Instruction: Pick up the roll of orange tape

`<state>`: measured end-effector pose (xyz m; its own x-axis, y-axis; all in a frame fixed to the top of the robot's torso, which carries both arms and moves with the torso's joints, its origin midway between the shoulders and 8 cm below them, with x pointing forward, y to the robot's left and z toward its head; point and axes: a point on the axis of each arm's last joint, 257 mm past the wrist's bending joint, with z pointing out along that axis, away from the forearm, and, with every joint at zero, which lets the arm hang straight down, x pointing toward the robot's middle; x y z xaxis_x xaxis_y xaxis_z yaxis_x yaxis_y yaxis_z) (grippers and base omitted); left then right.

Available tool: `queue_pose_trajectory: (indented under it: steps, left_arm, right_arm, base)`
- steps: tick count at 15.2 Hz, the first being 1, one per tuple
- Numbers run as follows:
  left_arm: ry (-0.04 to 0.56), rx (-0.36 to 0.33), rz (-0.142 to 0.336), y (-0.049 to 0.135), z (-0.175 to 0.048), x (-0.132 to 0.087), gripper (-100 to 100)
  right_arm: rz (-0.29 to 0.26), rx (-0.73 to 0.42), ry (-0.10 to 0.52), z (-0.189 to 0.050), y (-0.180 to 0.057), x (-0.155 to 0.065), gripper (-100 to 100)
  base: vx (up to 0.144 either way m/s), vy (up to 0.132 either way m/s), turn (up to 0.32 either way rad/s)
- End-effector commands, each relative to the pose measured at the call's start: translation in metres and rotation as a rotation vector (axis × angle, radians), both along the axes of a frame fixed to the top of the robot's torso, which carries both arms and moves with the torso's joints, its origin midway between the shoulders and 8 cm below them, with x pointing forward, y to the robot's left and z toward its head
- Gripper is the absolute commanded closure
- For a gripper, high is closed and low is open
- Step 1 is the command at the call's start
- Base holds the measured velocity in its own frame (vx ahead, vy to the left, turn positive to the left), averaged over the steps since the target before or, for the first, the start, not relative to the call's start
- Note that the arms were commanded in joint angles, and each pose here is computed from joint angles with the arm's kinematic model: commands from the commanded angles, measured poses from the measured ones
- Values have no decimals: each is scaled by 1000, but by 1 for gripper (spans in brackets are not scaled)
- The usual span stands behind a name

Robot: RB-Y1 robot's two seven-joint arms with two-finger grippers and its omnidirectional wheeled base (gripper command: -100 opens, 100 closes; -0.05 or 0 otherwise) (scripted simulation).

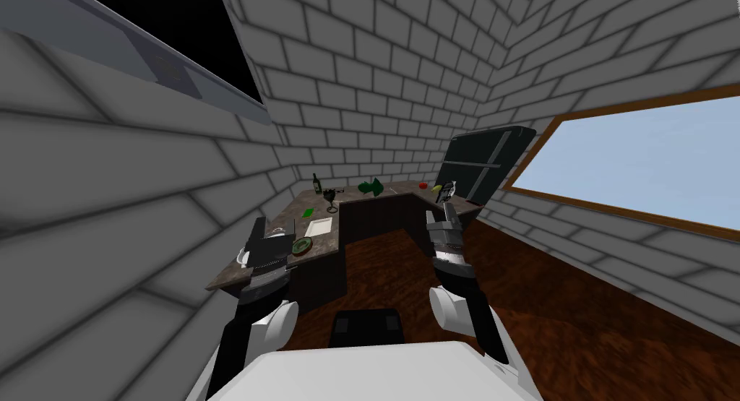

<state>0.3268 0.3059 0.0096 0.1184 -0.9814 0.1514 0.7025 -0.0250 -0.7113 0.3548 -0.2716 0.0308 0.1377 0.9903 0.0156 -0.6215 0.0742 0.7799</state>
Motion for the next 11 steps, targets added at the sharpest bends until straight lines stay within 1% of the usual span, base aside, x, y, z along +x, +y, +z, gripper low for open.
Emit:
queue_pose_trajectory:
  steps: [1,2,4,5,6,7,8,9,10,11]
  left_arm:
    - [30,14,-26,-2,-2,8,-100]
    - [30,14,-26,-2,-2,8,-100]
    - [64,24,-55,-3,-3,17,-100]
    - [74,22,-56,-3,-5,18,-100]
    - [92,26,-71,-3,-5,23,-100]
    - [102,23,-71,-3,-8,25,-100]
    - [116,26,-87,-4,-7,30,-100]
    - [134,23,-87,-3,-11,32,-100]
    - [142,25,-102,-4,-9,36,-100]
    - [162,21,-102,-3,-13,39,-100]
  right_arm:
    - [0,0,0,0,0,0,0]
    - [0,0,0,0,0,0,0]
    - [0,0,0,0,0,0,0]
    - [0,0,0,0,0,0,0]
    - [0,0,0,0,0,0,0]
    - [0,0,0,0,0,0,0]
    - [0,0,0,0,0,0,0]
    - [0,0,0,0,0,0,0]
    - [0,0,0,0,0,0,0]
    - [0,0,0,0,0,0,0]
  base:
    - [-9,30,-46]
    - [-15,50,-52]
    - [-23,79,-64]
    - [-26,89,-60]
    - [-25,88,-45]
    - [-26,78,-37]
    - [-32,78,-64]
    - [-22,78,-53]
    - [-19,91,-64]
    - [-22,91,-59]
